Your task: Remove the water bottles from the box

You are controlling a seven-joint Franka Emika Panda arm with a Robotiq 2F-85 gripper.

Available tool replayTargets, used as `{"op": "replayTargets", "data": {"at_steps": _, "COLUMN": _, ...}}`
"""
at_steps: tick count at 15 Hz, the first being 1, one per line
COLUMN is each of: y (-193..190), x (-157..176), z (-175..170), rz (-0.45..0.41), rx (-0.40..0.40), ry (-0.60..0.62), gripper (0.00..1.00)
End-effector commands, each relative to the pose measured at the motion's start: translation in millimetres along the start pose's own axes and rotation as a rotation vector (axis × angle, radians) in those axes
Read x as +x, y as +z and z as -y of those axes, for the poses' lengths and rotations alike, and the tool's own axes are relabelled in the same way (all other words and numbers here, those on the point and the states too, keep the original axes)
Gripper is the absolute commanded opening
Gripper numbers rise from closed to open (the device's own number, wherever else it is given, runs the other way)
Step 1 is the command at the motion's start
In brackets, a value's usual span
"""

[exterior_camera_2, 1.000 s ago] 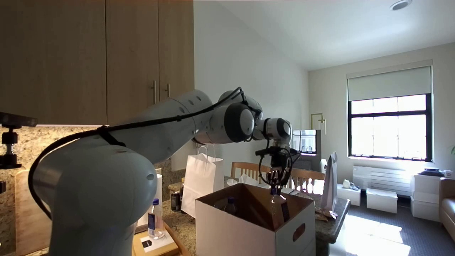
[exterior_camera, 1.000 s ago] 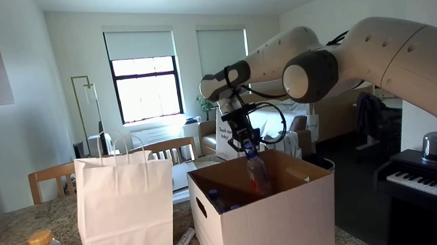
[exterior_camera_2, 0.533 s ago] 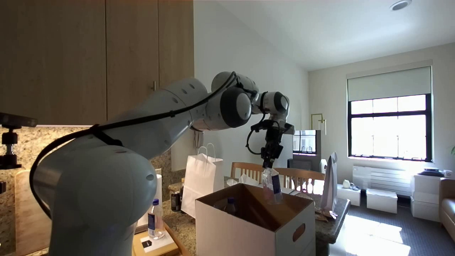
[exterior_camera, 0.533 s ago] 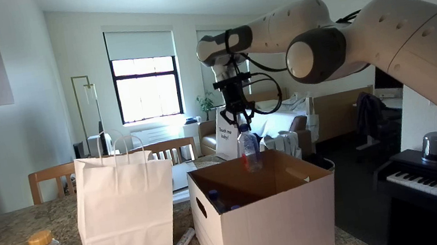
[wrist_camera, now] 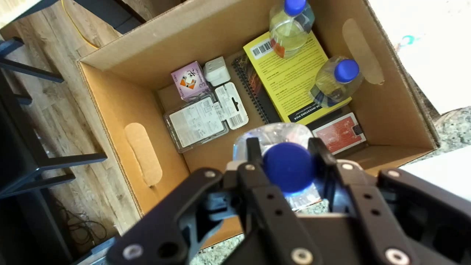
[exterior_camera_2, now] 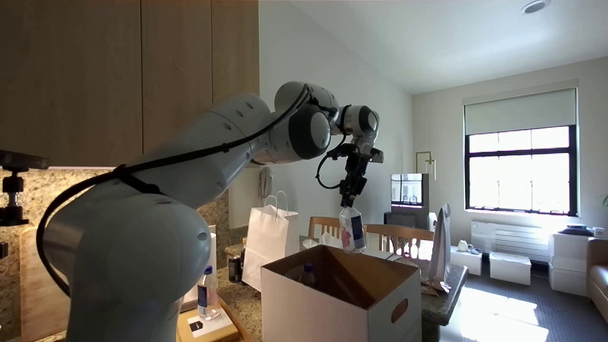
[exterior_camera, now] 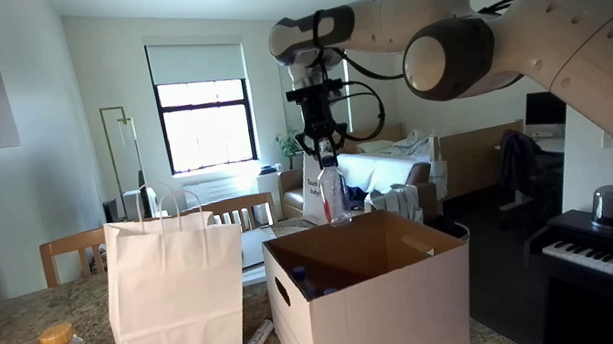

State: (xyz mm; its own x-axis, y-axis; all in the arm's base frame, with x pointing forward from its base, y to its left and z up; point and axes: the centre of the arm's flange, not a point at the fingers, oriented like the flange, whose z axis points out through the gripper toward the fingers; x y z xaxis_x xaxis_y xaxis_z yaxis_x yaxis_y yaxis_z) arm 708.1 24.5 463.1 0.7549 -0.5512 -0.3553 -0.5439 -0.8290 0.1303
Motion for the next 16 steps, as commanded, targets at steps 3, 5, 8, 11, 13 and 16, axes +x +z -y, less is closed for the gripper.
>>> {"op": "replayTargets", "data": {"at_steps": 3, "y": -15.5, "x": -58.0, "z": 25.2, "rz": 0.009, "rx": 0.026, "ry": -0.019, "gripper": 0.13}}
{"op": "replayTargets", "data": {"at_steps": 5, "y": -17.3, "x": -86.6, "z": 42.3, "rz": -0.034, "rx": -0.003, "ry": -0.045, "gripper": 0.13}}
{"op": "replayTargets", "data": {"at_steps": 8, "y": -15.7, "x": -128.6, "z": 72.4, "rz": -0.100, "rx": -0.028, "ry": -0.101, "gripper": 0.13}}
{"op": "replayTargets", "data": {"at_steps": 11, "y": -3.9, "x": -142.1, "z": 107.1, "rz": -0.095, "rx": -0.085, "ry": -0.129, "gripper": 0.13}}
{"op": "replayTargets", "data": {"at_steps": 13, "y": 13.5, "x": -151.3, "z": 124.6, "rz": -0.100, "rx": -0.118, "ry": -0.164, "gripper": 0.13}}
{"op": "replayTargets", "data": {"at_steps": 16, "y": 40.1, "x": -159.4, "z": 142.3, "rz": -0.092, "rx": -0.162, "ry": -0.205, "gripper": 0.13}}
